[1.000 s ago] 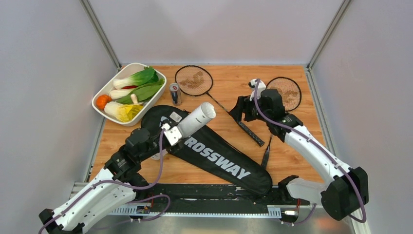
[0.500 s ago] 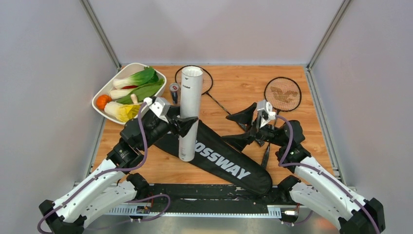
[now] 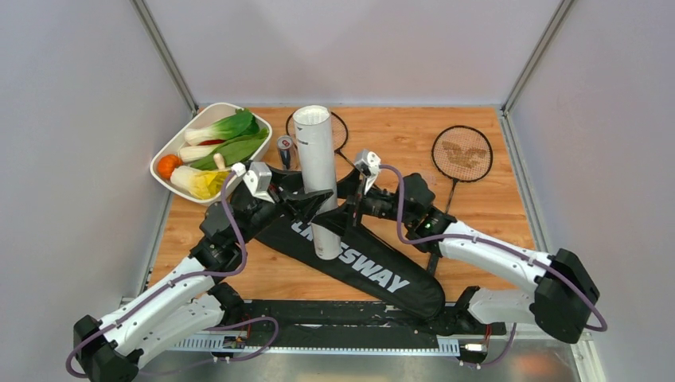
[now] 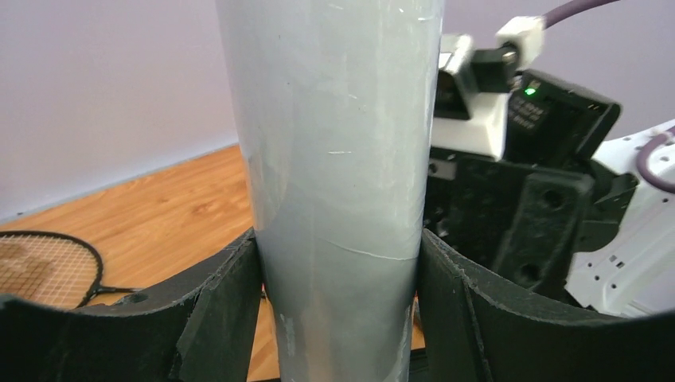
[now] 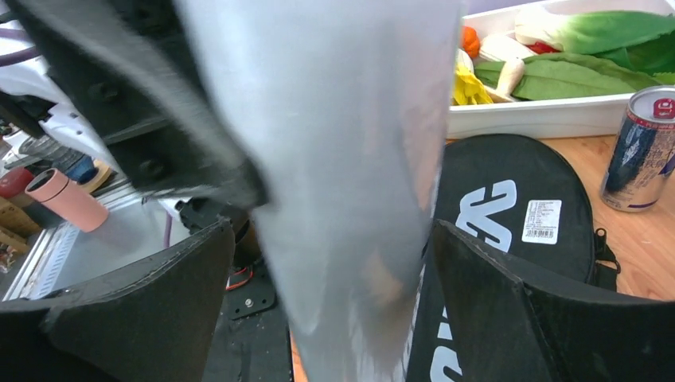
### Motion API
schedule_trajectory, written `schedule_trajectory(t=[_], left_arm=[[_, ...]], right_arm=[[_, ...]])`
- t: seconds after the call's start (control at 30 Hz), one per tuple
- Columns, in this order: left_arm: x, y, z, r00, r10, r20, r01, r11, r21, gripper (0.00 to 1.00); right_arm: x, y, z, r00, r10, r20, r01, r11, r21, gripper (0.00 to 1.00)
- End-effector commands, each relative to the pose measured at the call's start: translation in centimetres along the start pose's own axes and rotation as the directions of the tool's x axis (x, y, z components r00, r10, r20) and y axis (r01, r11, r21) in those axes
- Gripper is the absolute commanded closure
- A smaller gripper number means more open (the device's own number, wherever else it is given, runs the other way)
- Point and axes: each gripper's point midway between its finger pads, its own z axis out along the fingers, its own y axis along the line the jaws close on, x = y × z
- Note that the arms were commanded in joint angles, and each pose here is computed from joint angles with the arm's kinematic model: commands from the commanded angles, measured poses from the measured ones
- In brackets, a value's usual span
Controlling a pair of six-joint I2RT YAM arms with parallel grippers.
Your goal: Pack up the badminton gear
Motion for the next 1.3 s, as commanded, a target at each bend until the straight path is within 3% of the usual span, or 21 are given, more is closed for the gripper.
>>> schedule_trajectory(t=[0.0,0.1,0.17,0.2,0.23,0.27,0.33,0.43,0.53,0.6,0.63,0.97,1.03,1.07,1.1,1.13,1.2,1.23,1.27], left_arm=[[-4.3,-1.7,0.1,0.984,-0.028,0.176,0.015,0.997,0.070,0.85],[-4.6,-0.9,-0.2,0.978,-0.046,0.202,0.042,0.999,0.024,0.85],[-4.7,-0.5,-0.5,0.975,-0.062,0.213,0.064,0.998,-0.001,0.89],[-4.7,-0.3,-0.5,0.975,-0.069,0.212,0.074,0.997,-0.012,0.88],[-4.5,0.3,-0.6,0.975,-0.087,0.205,0.099,0.994,-0.048,0.84],[-4.5,0.7,-0.5,0.978,-0.091,0.189,0.107,0.991,-0.076,0.54],[-3.9,2.1,-0.6,0.989,-0.072,0.127,0.093,0.981,-0.169,0.41],[-2.2,4.9,-1.7,0.999,-0.050,-0.001,0.047,0.940,-0.339,0.38],[-2.4,6.0,-2.8,0.999,-0.015,-0.050,-0.007,0.910,-0.414,0.31],[-2.6,6.3,-3.5,0.998,-0.004,-0.056,-0.021,0.899,-0.438,0.16],[-2.2,6.5,-3.9,0.997,-0.010,-0.073,-0.024,0.892,-0.451,0.04],[-1.9,5.7,-6.0,0.991,-0.019,-0.135,-0.042,0.898,-0.439,0.00],[-1.6,7.9,-7.6,0.987,-0.029,-0.157,-0.066,0.821,-0.567,0.00],[-1.1,10.3,-9.7,0.983,-0.033,-0.183,-0.106,0.712,-0.694,0.00],[-0.8,11.5,-10.6,0.978,-0.036,-0.208,-0.135,0.649,-0.749,0.00],[-0.5,13.4,-13.1,0.973,-0.039,-0.225,-0.175,0.509,-0.843,0.00],[0.1,15.7,-16.4,0.970,-0.063,-0.236,-0.207,0.306,-0.929,0.00],[0.4,16.8,-17.6,0.967,-0.078,-0.242,-0.220,0.224,-0.949,0.00],[1.2,17.3,-18.4,0.965,-0.114,-0.237,-0.213,0.189,-0.959,0.00]], right_arm=[[-1.6,-0.6,2.5,0.998,-0.001,0.065,0.001,1.000,0.005,0.06],[-0.9,-1.0,3.1,0.999,0.000,0.053,0.000,1.000,0.004,0.22],[-0.9,-1.0,3.0,0.997,-0.005,0.071,0.005,1.000,0.004,0.41],[-1.1,-1.0,2.8,0.996,-0.010,0.085,0.010,1.000,0.004,0.46],[-1.0,-1.1,2.5,0.995,-0.013,0.096,0.012,1.000,0.013,0.52],[-0.9,-1.2,2.1,0.995,-0.018,0.099,0.015,1.000,0.028,0.55],[-1.1,-1.8,1.1,0.994,-0.041,0.100,0.033,0.996,0.079,0.55],[-1.5,-3.2,-0.5,0.994,-0.071,0.087,0.056,0.985,0.161,0.56],[-1.7,-4.6,-2.1,0.994,-0.082,0.068,0.065,0.972,0.228,0.58],[-1.6,-5.1,-3.0,0.994,-0.091,0.062,0.073,0.966,0.249,0.59],[-1.6,-5.3,-3.4,0.993,-0.099,0.060,0.080,0.963,0.256,0.60],[-1.3,-6.3,-4.8,0.994,-0.105,0.040,0.090,0.955,0.282,0.63],[-1.6,-7.2,-5.5,0.995,-0.095,0.039,0.076,0.939,0.335,0.63],[-1.9,-7.6,-6.1,0.995,-0.090,0.042,0.068,0.930,0.362,0.62],[-2.1,-7.8,-6.5,0.995,-0.084,0.046,0.060,0.924,0.379,0.62],[-2.4,-7.7,-6.9,0.995,-0.081,0.054,0.054,0.921,0.385,0.61],[-2.7,-7.3,-7.5,0.994,-0.084,0.066,0.053,0.921,0.385,0.60],[-2.8,-7.0,-7.7,0.994,-0.087,0.071,0.054,0.922,0.383,0.60],[-3.0,-6.7,-8.0,0.993,-0.091,0.078,0.055,0.923,0.380,0.60]])
